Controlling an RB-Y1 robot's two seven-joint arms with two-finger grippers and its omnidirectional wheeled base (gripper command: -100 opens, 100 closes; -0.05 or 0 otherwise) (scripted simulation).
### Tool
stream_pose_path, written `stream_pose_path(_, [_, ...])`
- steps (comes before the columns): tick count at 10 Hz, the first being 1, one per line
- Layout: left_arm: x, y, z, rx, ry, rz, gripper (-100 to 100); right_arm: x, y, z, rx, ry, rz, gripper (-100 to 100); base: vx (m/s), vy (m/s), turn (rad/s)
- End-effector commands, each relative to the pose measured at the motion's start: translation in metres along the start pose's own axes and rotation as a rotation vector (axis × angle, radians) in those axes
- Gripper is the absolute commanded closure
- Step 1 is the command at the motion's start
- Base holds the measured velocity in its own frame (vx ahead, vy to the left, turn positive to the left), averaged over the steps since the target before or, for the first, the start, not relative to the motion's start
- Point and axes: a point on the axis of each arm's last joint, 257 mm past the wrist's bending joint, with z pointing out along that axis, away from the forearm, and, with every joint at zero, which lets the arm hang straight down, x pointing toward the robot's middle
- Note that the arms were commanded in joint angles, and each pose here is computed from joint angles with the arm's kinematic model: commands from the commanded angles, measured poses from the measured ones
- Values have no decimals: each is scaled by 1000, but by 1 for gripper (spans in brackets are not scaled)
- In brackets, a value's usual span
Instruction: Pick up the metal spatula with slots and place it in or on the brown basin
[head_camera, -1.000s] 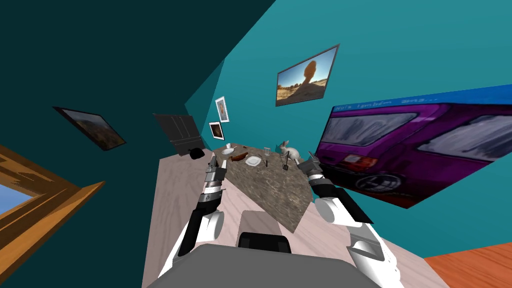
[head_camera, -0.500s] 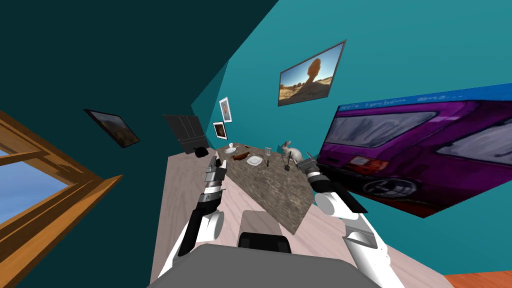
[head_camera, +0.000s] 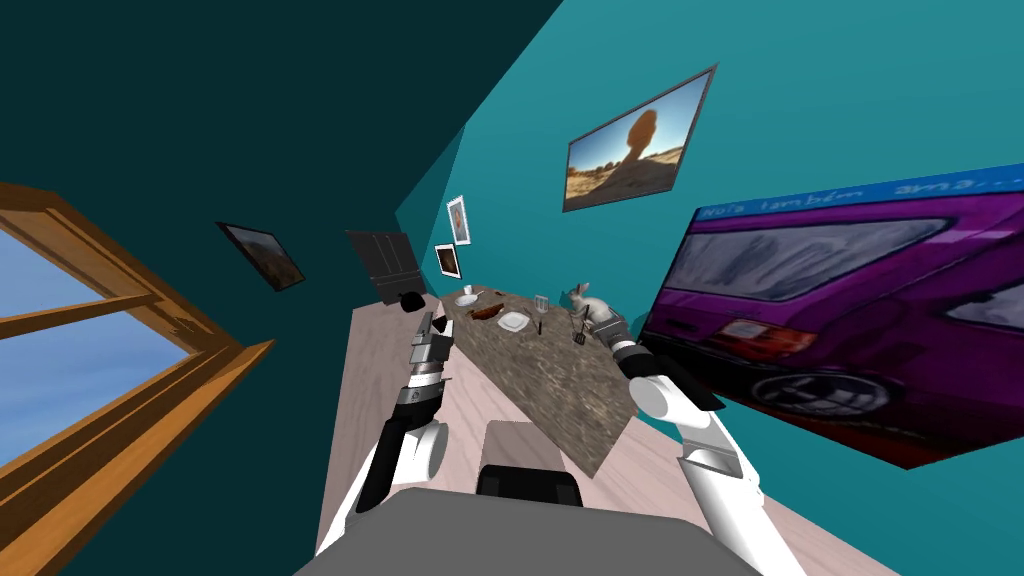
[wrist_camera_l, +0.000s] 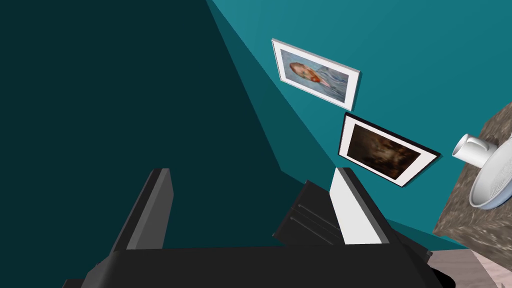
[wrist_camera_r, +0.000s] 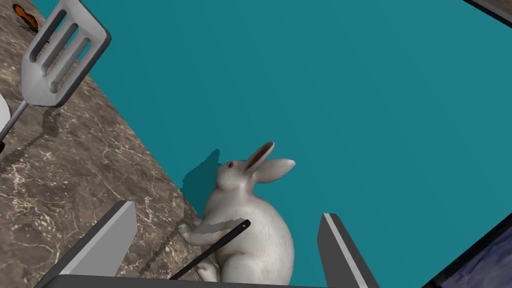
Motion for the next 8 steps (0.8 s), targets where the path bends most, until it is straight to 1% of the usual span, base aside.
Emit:
stream_pose_path(1, [0,0,0,0,0,0,0,-11,-8,5,36,-28,59,-100,15,-1,99])
stream_pose_path(3, [0,0,0,0,0,0,0,-25,-17,10,79,-67,157,-100,36,5,173])
stream_pose_path(4, [0,0,0,0,0,0,0,-26,-20,10,87,-72,157,-100,37,4,53])
stream_pose_path(6, [0,0,0,0,0,0,0,-40,-31,13,130,-116,251,-100,41,11,133])
stream_pose_path(7, [0,0,0,0,0,0,0,-40,-32,12,134,-119,251,-100,42,5,62])
stream_pose_path(8, [0,0,0,0,0,0,0,-47,-39,13,157,-142,297,-100,40,11,116])
